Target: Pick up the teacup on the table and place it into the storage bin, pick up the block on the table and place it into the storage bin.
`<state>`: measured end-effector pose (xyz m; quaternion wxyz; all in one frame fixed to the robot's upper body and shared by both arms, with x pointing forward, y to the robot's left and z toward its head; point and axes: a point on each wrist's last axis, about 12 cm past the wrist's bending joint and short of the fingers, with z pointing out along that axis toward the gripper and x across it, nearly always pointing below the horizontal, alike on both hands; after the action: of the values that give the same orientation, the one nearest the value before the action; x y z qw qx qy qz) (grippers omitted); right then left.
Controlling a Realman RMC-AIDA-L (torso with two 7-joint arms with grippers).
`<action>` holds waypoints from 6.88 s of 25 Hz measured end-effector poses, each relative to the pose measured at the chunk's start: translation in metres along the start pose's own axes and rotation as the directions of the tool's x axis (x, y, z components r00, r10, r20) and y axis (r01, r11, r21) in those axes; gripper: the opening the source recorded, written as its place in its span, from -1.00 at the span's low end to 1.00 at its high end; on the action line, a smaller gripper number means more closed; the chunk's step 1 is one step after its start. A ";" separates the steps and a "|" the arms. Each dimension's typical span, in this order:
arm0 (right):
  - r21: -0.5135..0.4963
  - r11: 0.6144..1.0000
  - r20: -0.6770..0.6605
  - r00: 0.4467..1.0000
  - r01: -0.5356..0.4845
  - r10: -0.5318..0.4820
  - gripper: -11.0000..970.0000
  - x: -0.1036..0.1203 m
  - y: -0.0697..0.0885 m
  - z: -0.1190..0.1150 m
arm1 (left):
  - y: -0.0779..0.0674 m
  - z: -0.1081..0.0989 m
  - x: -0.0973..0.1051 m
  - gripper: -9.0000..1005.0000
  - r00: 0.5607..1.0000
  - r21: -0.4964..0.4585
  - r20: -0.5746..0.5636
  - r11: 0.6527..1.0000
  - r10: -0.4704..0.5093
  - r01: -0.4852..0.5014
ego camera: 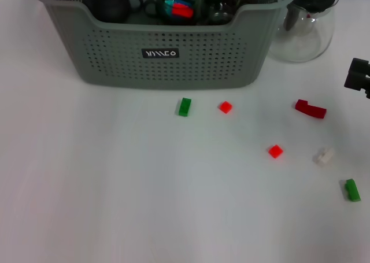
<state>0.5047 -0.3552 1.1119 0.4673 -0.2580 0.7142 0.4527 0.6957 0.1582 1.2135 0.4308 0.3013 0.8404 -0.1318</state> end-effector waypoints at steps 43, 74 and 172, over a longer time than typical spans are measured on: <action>0.017 0.995 -0.013 0.995 -0.096 0.096 0.08 -0.005 -0.003 -0.004 | -0.071 -0.018 0.250 0.44 0.960 0.390 0.279 0.910 0.030 -0.142; 0.022 0.994 -0.016 0.994 -0.111 0.111 0.08 -0.004 -0.004 -0.003 | -0.074 0.016 0.244 0.28 0.983 0.274 0.166 0.954 0.076 -0.120; 0.063 0.994 -0.014 0.996 -0.092 0.093 0.08 -0.002 -0.009 0.002 | -0.015 -0.150 0.118 0.48 0.712 0.470 0.687 0.836 -0.145 -0.284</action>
<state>0.5131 -0.3573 1.1095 0.4476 -0.2135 0.7431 0.4493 0.5374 0.2649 1.2072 0.6164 0.3709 0.5281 -0.4512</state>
